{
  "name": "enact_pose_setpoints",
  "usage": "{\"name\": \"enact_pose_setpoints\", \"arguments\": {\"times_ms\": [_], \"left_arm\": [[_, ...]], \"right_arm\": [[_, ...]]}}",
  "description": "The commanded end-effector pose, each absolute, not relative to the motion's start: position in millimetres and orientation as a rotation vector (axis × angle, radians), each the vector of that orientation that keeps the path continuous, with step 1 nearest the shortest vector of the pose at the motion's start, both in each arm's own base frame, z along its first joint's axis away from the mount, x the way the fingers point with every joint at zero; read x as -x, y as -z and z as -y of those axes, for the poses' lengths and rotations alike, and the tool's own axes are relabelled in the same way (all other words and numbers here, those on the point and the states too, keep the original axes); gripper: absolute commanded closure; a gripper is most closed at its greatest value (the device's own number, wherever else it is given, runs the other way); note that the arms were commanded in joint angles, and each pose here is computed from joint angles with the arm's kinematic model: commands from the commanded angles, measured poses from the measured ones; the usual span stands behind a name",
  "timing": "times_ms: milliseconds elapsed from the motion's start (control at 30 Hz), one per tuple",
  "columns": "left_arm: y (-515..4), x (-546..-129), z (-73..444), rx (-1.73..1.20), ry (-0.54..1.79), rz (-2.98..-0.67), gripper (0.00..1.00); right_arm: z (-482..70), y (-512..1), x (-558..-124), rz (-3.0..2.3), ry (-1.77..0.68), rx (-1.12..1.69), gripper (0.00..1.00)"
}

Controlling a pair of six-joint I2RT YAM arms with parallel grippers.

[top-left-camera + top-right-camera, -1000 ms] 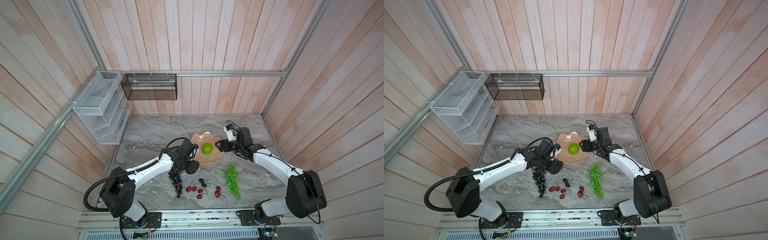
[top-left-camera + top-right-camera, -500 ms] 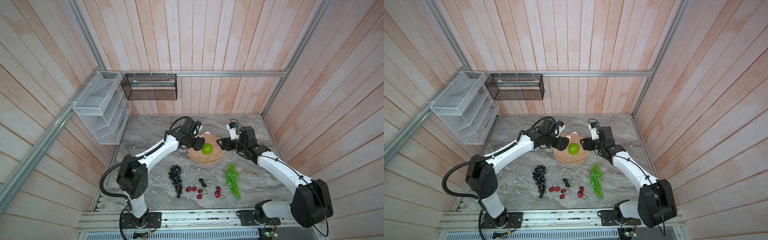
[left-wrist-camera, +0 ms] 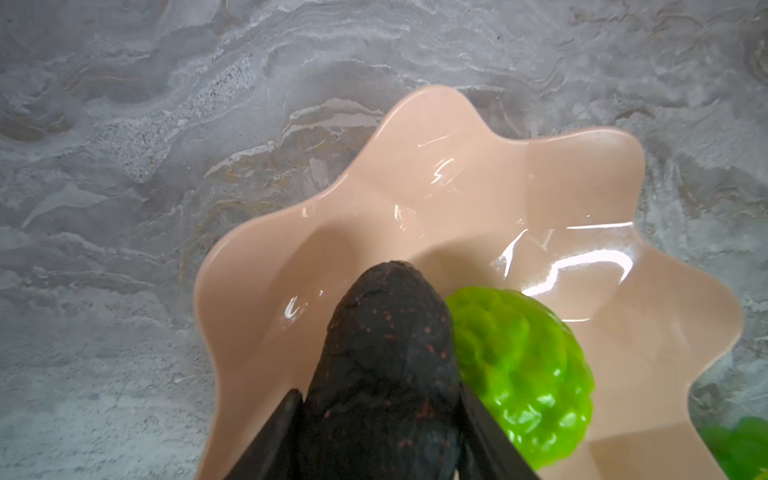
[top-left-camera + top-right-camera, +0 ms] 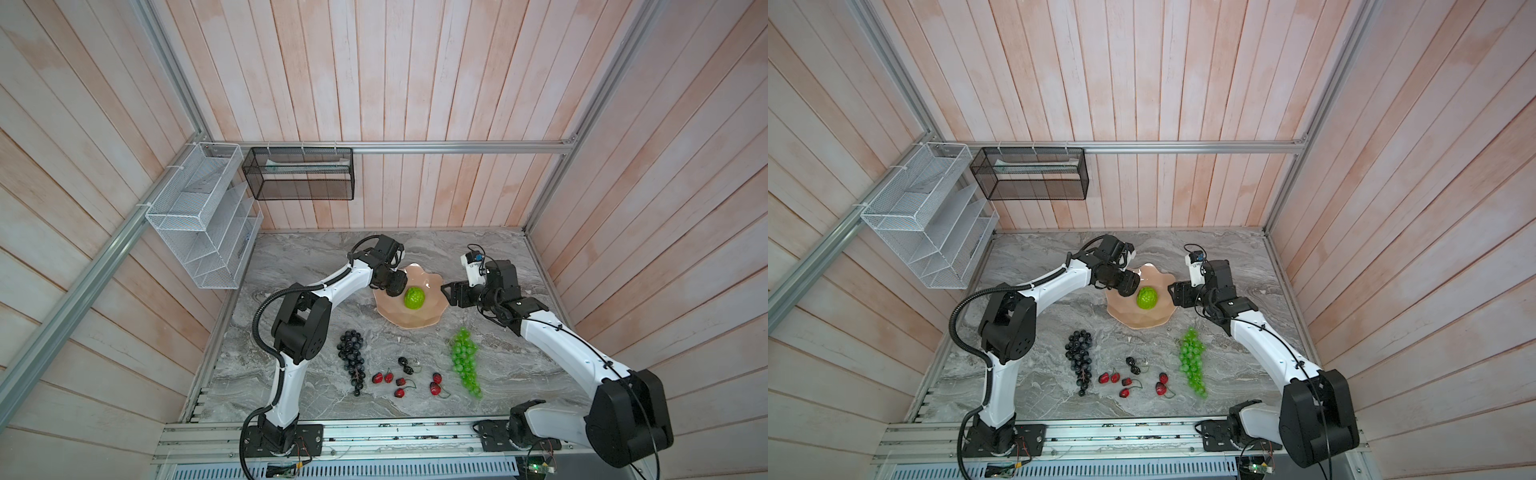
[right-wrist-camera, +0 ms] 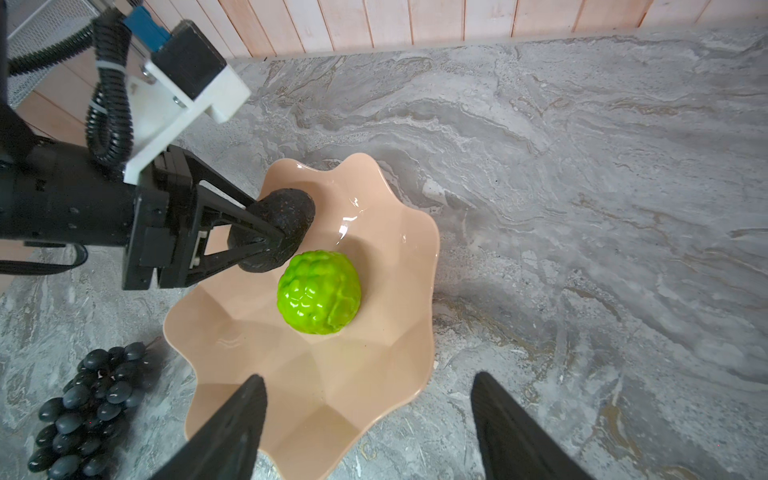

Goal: Place and organize the fake fruits in the fruit bowl
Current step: 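Lower the avocado into the bowl beside the green fruit and open the left gripper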

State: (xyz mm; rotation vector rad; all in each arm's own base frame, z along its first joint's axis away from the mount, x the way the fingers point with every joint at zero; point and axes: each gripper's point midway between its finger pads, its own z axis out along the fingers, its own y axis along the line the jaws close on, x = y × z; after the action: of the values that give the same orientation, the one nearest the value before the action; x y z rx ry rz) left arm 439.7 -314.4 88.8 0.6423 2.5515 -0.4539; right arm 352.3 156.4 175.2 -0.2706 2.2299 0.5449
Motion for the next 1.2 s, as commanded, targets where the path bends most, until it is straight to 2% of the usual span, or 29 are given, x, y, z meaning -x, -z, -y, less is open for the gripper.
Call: {"name": "enact_pose_setpoints", "arguments": {"times_ms": [0,267,500,567,933,1167], "left_arm": [[-96.1,-454.3,322.6,-0.659,0.448,-2.489,0.62],[-84.1,-449.9,328.6,-0.673,0.477,-2.512,0.55],[-93.7,-446.9,330.7,-0.653,0.492,-2.498,0.38],[-100.0,-446.3,330.8,-0.648,0.500,-2.488,0.29],[-144.5,-436.4,319.5,-0.592,0.500,-2.427,0.28],[-173.2,-397.4,300.1,-0.522,0.510,-2.382,0.29]], "right_arm": [[-152.9,-170.5,-347.9,-2.250,-0.540,0.271,0.22],[-151.7,-168.8,-346.4,-2.255,-0.536,0.274,0.22],[-151.3,-175.4,-345.1,-2.246,-0.539,0.271,0.21],[-150.9,-179.3,-344.5,-2.238,-0.540,0.270,0.21],[-146.7,-188.4,-332.6,-2.226,-0.551,0.240,0.22],[-136.1,-175.7,-315.7,-2.292,-0.540,0.160,0.26]]}}
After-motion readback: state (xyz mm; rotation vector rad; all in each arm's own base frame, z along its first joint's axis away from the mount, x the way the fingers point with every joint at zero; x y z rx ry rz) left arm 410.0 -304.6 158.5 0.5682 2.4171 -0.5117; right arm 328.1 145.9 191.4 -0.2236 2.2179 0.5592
